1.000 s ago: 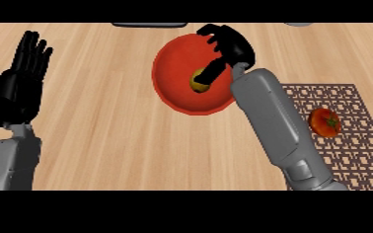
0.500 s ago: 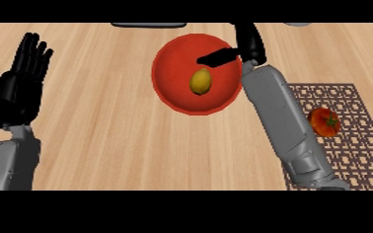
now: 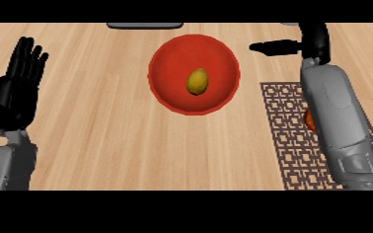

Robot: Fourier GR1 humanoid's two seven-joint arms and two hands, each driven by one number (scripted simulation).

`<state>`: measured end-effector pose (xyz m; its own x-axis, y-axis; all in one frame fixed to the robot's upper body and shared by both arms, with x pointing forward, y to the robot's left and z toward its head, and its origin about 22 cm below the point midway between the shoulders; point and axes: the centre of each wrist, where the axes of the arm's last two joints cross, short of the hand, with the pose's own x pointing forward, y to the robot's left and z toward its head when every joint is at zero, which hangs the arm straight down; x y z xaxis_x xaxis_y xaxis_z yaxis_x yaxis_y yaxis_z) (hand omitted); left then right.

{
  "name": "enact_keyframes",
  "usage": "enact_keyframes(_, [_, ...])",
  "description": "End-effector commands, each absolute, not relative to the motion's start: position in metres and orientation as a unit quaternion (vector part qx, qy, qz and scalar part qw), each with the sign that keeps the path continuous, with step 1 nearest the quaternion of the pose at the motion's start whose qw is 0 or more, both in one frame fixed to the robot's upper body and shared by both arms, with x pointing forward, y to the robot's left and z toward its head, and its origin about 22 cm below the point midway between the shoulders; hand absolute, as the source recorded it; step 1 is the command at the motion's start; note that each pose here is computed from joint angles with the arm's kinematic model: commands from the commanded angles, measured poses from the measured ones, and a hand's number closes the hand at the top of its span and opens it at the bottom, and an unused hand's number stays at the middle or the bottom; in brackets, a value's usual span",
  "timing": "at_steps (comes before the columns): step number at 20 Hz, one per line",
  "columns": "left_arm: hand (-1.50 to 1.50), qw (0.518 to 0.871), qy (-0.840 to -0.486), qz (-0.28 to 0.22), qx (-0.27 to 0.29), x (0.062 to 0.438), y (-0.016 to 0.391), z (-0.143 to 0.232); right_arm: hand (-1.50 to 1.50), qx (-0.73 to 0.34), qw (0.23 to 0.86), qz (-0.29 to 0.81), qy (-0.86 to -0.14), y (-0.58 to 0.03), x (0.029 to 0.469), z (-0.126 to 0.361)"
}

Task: Pick the lemon from the placemat and place it in the bowl

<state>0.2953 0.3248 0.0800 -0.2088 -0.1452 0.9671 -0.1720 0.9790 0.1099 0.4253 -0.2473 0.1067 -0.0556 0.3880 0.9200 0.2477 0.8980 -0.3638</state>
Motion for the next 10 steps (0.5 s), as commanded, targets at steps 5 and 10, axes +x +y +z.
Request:
enact_keyframes(5, [0.00,0.621,-0.778,0.013,0.091,0.287,0.313,0.070,-1.50,-0.202,0.637,-0.003,-0.744,-0.353,0.403,0.114])
enact_keyframes(10, [0.00,0.623,-0.775,0.014,0.099,0.294,0.325,0.078,-1.50,-0.187,0.637,-0.003,-0.748,-0.442,0.366,0.094])
